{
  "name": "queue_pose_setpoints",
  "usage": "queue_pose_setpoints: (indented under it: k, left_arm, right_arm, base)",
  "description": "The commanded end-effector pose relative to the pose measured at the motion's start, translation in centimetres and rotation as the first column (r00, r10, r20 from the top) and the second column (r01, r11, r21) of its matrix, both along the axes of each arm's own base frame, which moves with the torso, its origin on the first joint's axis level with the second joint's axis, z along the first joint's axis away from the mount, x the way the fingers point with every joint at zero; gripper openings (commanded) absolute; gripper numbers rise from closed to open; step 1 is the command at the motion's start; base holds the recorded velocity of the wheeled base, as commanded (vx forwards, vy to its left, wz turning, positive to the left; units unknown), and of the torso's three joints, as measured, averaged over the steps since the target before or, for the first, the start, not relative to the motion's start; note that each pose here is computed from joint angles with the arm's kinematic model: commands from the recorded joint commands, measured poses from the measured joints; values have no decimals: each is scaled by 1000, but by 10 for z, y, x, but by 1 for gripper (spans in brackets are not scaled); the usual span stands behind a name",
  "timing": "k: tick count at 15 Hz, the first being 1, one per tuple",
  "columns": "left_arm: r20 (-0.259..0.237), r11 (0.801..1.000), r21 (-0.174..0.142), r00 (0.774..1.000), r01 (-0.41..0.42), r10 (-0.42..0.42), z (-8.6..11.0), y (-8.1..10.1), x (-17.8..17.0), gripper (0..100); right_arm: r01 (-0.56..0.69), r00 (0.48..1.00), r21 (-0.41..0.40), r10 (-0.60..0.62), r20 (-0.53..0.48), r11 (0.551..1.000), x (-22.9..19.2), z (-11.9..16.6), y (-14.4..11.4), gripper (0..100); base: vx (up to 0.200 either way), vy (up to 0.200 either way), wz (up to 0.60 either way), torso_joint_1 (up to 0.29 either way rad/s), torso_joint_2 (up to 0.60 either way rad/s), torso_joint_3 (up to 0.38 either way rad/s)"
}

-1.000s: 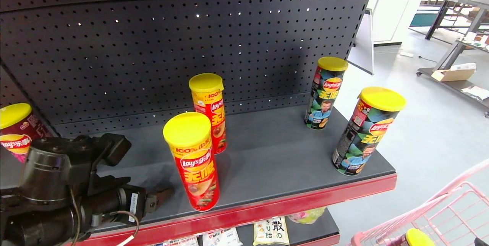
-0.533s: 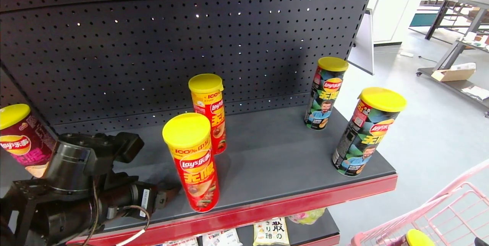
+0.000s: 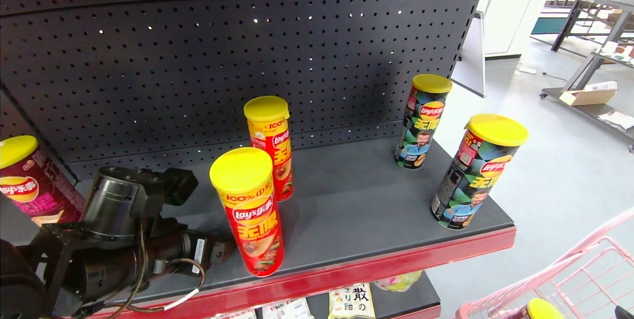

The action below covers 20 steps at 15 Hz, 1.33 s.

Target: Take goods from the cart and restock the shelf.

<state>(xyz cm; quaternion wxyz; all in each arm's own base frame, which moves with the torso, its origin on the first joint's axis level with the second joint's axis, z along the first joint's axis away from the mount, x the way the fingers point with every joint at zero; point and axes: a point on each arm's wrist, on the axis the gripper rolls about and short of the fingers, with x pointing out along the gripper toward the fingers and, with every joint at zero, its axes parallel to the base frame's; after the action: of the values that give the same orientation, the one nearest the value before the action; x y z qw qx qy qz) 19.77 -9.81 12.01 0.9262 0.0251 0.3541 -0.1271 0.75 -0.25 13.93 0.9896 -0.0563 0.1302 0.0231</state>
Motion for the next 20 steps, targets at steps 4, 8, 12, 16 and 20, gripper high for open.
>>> queue_pose_setpoints:
  k: [4,8,12,16,20]
  left_arm:
    - [31,1000,-13,999,7,-6,-3,-6,9,100]
    - [28,1000,-12,1000,11,-11,-3,-7,8,100]
    - [20,1000,-8,1000,11,-11,-6,-8,9,100]
    - [123,998,70,992,-5,-4,19,8,-11,100]
    - [112,990,111,989,81,-94,64,69,-126,100]
  right_arm:
    - [2,1000,-1,-2,-2,1000,0,0,0,100]
    - [0,1000,0,0,-1,1000,0,0,0,100]
    - [2,1000,-1,-2,0,1000,0,0,0,100]
    - [12,1000,-6,-12,-18,1000,3,6,0,100]
    - [19,992,-41,-24,-125,999,22,12,4,100]
  base:
    - [0,0,0,0,0,0]
    - [0,0,0,0,0,0]
    - [0,0,0,0,0,0]
    - [0,0,0,0,0,0]
    - [0,0,0,0,0,0]
